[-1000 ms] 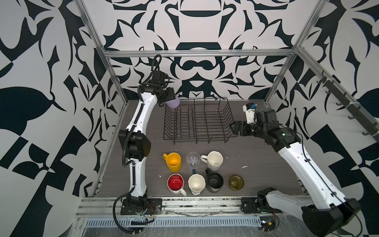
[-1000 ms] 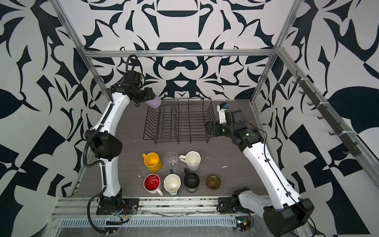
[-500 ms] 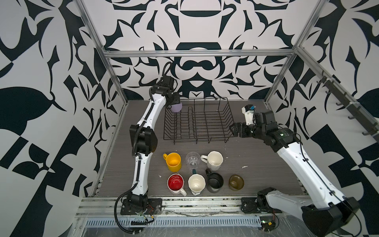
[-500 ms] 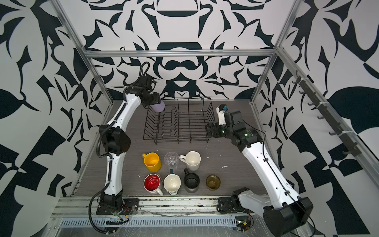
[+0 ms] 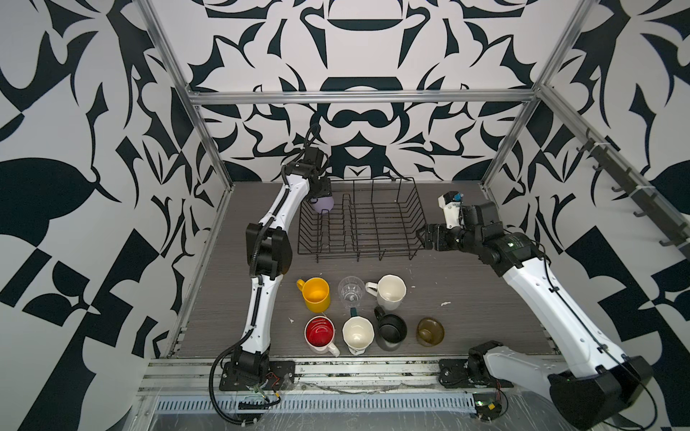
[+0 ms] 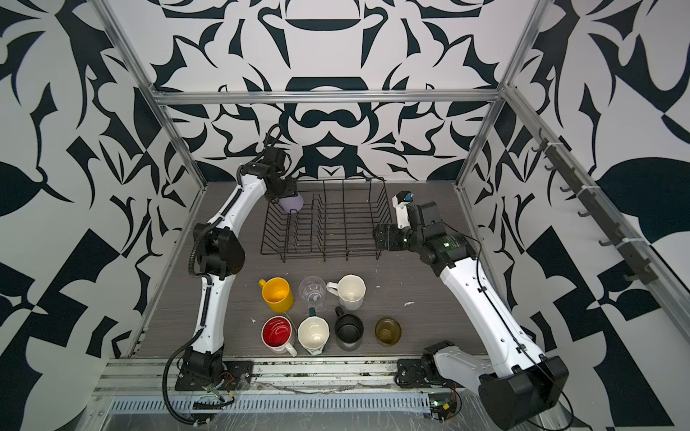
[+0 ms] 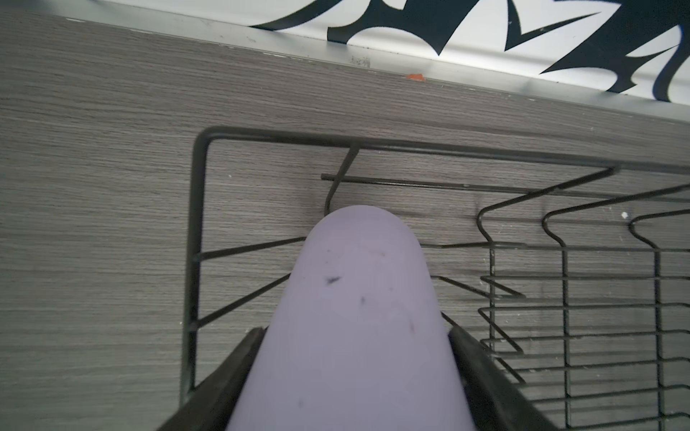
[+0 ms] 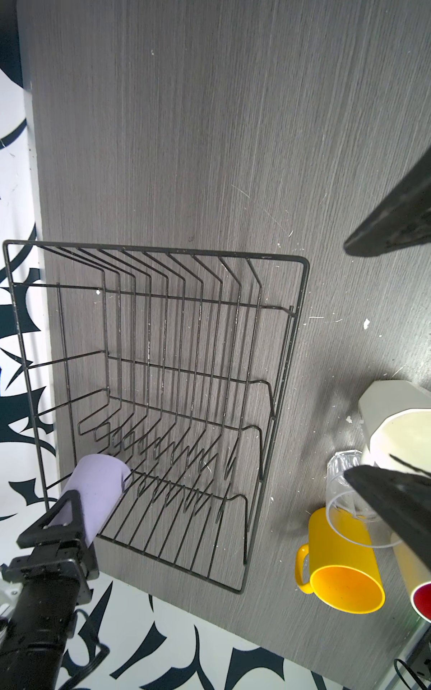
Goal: Load cups into a dish rack
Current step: Place the cup upside down at the dish rack.
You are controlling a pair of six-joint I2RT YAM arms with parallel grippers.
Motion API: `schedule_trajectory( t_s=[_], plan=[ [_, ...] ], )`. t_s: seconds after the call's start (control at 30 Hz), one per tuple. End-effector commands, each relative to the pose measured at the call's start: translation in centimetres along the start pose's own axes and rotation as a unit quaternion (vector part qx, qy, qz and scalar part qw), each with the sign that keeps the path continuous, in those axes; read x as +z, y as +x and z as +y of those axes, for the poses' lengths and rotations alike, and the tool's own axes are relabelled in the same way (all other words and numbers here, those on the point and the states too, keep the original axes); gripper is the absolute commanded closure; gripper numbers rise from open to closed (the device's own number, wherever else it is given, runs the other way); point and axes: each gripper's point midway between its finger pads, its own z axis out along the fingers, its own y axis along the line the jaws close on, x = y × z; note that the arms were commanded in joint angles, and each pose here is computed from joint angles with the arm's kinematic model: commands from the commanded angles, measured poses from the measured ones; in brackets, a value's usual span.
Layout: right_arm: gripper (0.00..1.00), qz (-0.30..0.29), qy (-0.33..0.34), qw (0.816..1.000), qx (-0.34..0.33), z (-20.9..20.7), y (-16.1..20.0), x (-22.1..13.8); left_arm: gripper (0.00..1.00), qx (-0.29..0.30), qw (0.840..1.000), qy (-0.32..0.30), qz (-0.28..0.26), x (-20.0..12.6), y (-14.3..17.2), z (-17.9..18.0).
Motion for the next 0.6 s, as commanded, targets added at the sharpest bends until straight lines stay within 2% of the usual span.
schedule_trajectory(
  t_s=[0.0,0.07,0.17,0.27,0.37,0.4,0.57],
  plan=[
    [0.11,-0.012,-0.011,1.000,0.006,0.4,-0.6,0.1,0.65,0.009,1.000,-0.008,0.000,0.6,0.0,0.0],
    [0.11,-0.010,-0.012,1.000,0.007,0.4,-0.6,0.2,0.46,0.009,1.000,-0.010,0.004,0.8,0.2,0.1],
    [0.11,-0.009,-0.012,1.000,0.007,0.3,-0.6,0.3,0.29,0.011,1.000,-0.010,0.005,0.9,0.4,0.2],
    [0.11,-0.008,-0.013,1.000,0.007,0.4,-0.6,0.4,0.18,0.012,1.000,-0.011,0.003,0.6,0.3,0.2],
    [0.11,-0.006,-0.014,1.000,0.007,0.4,-0.5,0.5,0.16,0.013,1.000,-0.009,-0.003,0.0,0.1,0.1],
    [0.11,-0.006,-0.014,1.000,0.007,0.4,-0.6,0.6,0.11,0.013,1.000,-0.008,-0.005,-0.1,0.0,0.2],
    [0.11,-0.002,-0.013,1.000,0.007,0.4,-0.5,0.7,0.05,0.010,1.000,0.003,-0.019,-1.5,-0.7,-0.2]
  ],
)
